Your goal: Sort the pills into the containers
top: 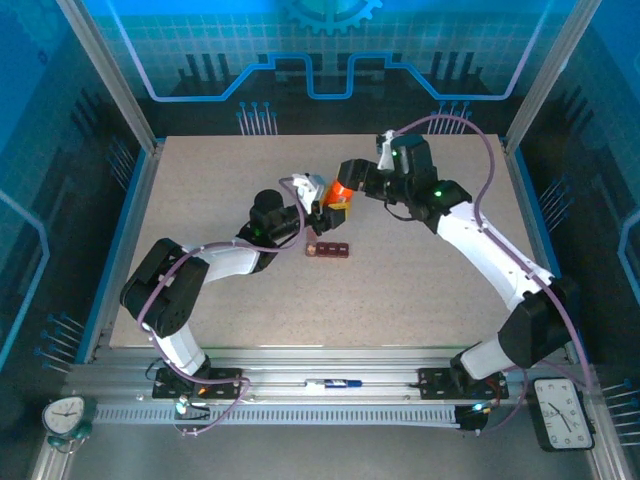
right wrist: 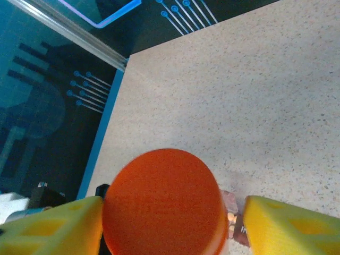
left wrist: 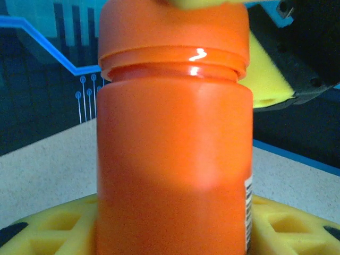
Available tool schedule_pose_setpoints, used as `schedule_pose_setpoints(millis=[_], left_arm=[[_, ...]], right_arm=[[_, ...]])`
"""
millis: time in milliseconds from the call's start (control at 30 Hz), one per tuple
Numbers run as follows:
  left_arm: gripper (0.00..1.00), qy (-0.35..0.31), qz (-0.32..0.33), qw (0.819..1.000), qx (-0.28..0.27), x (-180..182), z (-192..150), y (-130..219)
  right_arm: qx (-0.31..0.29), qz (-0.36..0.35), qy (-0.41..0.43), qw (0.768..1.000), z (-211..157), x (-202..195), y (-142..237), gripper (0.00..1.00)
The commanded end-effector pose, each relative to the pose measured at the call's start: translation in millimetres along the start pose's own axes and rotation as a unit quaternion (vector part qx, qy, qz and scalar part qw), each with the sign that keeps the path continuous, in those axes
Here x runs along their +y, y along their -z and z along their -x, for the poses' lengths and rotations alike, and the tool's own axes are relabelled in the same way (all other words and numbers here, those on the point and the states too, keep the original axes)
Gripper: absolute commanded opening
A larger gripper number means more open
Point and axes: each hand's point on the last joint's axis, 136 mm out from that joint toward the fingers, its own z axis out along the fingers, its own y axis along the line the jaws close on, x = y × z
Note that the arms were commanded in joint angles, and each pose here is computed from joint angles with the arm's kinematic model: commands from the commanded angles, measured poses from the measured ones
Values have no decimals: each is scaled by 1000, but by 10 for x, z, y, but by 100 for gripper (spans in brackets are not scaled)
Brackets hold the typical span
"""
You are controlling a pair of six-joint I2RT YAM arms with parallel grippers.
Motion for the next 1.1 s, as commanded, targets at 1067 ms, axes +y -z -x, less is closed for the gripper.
schedule_pose_setpoints(millis=[1067], left_arm=[[20, -24, -97, 995, -13, -398, 330, 83]], right_arm=[[199, 153, 237, 938, -166, 227, 288, 74]])
